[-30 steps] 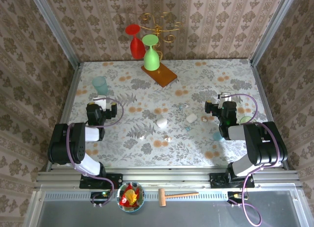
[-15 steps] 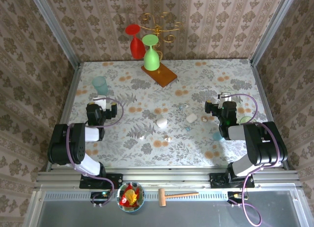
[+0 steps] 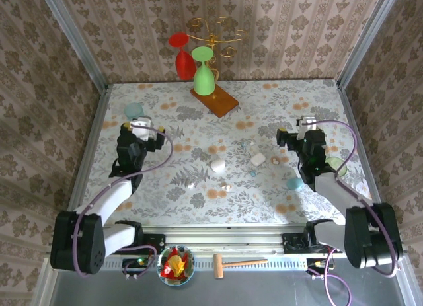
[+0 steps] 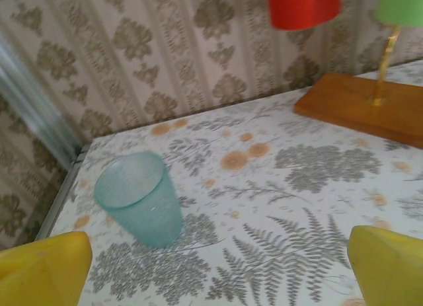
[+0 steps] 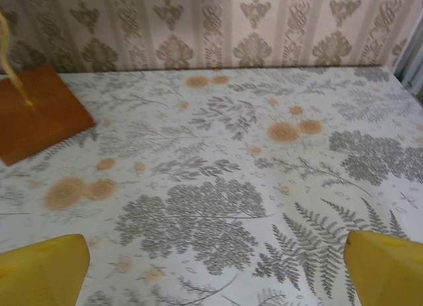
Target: Insert wireless bluetooth earbuds into charging case
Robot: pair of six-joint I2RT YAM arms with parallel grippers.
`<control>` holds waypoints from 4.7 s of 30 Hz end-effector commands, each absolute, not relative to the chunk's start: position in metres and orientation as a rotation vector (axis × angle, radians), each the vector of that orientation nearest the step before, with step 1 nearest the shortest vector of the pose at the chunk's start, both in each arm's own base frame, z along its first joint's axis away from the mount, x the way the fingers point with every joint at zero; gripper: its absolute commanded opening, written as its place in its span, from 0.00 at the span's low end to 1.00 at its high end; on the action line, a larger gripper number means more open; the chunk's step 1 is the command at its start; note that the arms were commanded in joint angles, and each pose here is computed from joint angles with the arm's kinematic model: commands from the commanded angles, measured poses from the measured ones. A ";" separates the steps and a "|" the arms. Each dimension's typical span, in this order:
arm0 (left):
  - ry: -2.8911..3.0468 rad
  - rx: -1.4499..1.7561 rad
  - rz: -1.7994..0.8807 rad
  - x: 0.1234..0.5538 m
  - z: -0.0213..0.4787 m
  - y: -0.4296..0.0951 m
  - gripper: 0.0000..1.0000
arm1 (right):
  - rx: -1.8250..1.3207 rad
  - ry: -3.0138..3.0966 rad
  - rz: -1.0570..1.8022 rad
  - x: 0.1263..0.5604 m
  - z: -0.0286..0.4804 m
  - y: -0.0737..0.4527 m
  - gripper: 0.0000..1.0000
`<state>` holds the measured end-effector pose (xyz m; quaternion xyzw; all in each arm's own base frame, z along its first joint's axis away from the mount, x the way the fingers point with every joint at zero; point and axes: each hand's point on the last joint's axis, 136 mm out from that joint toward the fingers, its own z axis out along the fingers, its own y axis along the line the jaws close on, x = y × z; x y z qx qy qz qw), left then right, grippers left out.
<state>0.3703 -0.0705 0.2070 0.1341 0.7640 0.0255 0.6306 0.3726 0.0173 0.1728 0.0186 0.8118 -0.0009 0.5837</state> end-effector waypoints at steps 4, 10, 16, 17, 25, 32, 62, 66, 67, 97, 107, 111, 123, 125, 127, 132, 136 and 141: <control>1.813 0.574 -0.039 0.345 0.204 -0.134 1.00 | 0.124 2.037 0.179 0.344 0.182 0.053 1.00; 1.780 0.954 -0.329 0.299 0.176 -0.223 1.00 | 0.144 2.174 0.292 0.318 0.175 0.081 1.00; 1.760 1.124 -0.469 0.281 0.143 -0.266 1.00 | 0.136 2.226 0.351 0.306 0.163 0.091 1.00; 1.755 1.143 -0.480 0.281 0.139 -0.272 1.00 | 0.138 2.231 0.354 0.305 0.161 0.091 1.00; 1.728 1.288 -0.554 0.276 0.093 -0.308 0.97 | 0.141 2.252 0.351 0.302 0.151 0.091 1.00; 1.724 1.298 -0.560 0.285 0.069 -0.318 0.85 | 0.141 2.257 0.340 0.299 0.147 0.089 1.00; 1.695 1.254 -0.714 0.282 0.099 -0.317 0.43 | 0.033 2.330 0.893 0.290 0.171 0.155 1.00; 1.607 1.277 -0.747 0.270 0.140 -0.317 0.44 | -0.032 2.325 1.359 0.278 0.186 0.202 1.00; 1.582 1.283 -0.754 0.266 0.150 -0.317 0.44 | -0.052 2.297 1.486 0.276 0.193 0.213 1.00; 1.390 1.319 -0.717 0.241 0.221 -0.335 0.44 | 0.001 2.241 1.941 0.277 0.208 0.272 0.38; 1.376 1.314 -0.719 0.244 0.223 -0.338 0.51 | 0.052 2.262 1.926 0.282 0.207 0.272 0.14; 1.348 1.263 -0.738 0.242 0.233 -0.336 0.74 | 0.119 2.189 1.972 0.291 0.219 0.267 0.10; 1.184 1.028 -0.901 0.243 0.285 -0.314 0.90 | 0.211 1.890 2.225 0.301 0.280 0.258 0.04; 1.165 1.031 -0.920 0.240 0.291 -0.315 0.89 | 0.227 1.858 2.256 0.302 0.285 0.257 0.03; 1.145 1.021 -0.923 0.239 0.295 -0.315 0.88 | 0.238 1.853 2.260 0.303 0.286 0.257 0.03; 1.134 1.025 -0.954 0.239 0.294 -0.314 0.77 | 0.220 1.833 2.271 0.299 0.294 0.259 0.02; 1.113 1.024 -0.986 0.237 0.298 -0.317 0.71 | 0.183 1.816 2.270 0.295 0.302 0.260 0.02; 1.100 1.036 -1.004 0.237 0.300 -0.320 0.65 | 0.170 1.804 2.272 0.292 0.306 0.261 0.02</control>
